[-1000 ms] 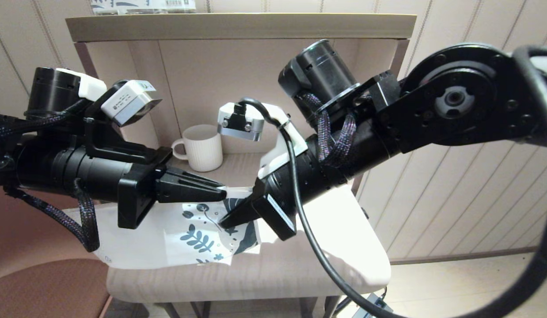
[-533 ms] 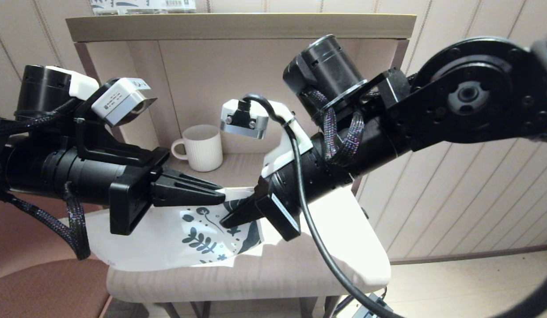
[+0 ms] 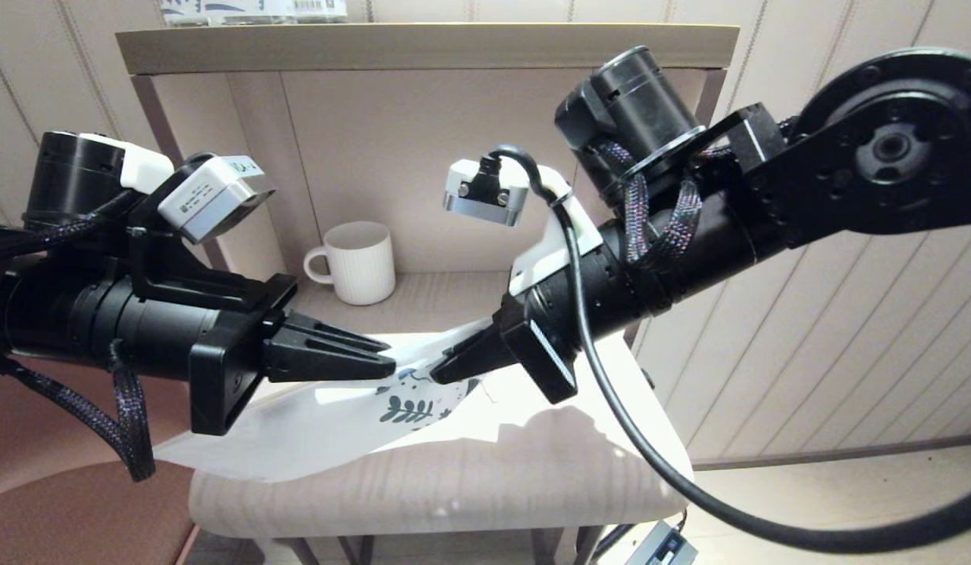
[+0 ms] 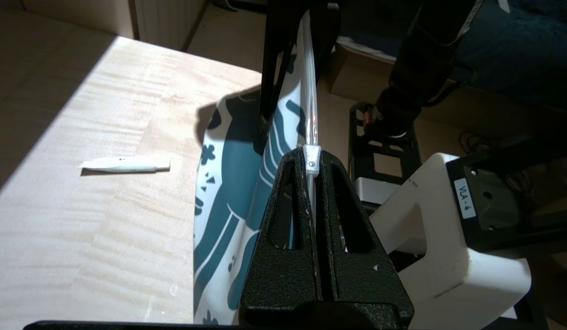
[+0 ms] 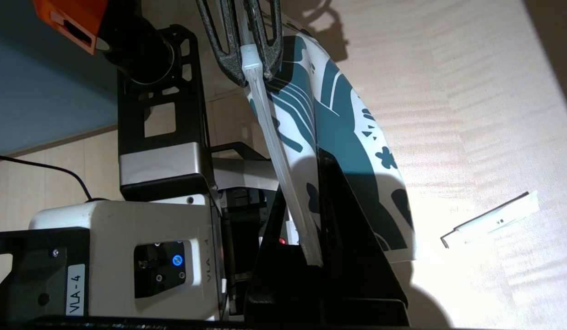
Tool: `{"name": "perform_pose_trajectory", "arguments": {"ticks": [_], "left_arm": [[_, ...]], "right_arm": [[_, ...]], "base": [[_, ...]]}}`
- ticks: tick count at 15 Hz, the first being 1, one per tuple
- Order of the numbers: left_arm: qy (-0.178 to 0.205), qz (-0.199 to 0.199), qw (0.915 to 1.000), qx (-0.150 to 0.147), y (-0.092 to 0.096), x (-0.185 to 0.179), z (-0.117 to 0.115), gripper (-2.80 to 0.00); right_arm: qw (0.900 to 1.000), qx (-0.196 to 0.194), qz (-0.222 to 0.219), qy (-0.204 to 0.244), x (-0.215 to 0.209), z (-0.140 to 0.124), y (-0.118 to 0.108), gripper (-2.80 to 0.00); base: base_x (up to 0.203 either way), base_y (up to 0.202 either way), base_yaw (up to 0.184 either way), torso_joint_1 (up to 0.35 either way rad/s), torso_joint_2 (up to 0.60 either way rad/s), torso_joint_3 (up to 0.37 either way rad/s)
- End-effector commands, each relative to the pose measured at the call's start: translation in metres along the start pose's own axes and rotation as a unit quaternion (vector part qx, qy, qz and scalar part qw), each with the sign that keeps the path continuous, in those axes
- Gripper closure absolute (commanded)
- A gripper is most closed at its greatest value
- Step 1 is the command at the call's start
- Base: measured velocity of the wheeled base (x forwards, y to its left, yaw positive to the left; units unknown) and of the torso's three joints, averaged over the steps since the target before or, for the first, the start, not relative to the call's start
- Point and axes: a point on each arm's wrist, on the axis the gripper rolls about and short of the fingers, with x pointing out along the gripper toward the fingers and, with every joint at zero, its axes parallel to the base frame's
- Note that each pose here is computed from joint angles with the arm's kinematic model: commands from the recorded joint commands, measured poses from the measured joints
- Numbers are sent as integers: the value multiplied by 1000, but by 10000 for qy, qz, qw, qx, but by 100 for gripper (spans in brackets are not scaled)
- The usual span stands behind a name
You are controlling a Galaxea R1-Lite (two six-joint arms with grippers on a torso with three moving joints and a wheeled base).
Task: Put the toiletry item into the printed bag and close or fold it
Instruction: Open the storage bag
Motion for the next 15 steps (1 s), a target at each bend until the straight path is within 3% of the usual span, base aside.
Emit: {"name": "perform_pose_trajectory", "arguments": {"ticks": [1,15], "left_arm": [[22,-38,10000,-36,0,1,-4,0],[128,190,9997,-75,-6,-7,-18,0]], "right_arm": [[9999,-4,-76,-73,-13,0,2,0],[9979,246,-546,-225,-59,-15,-7,0]], "base": [[0,0,0,0,0,0],[0,0,0,0,0,0]]}}
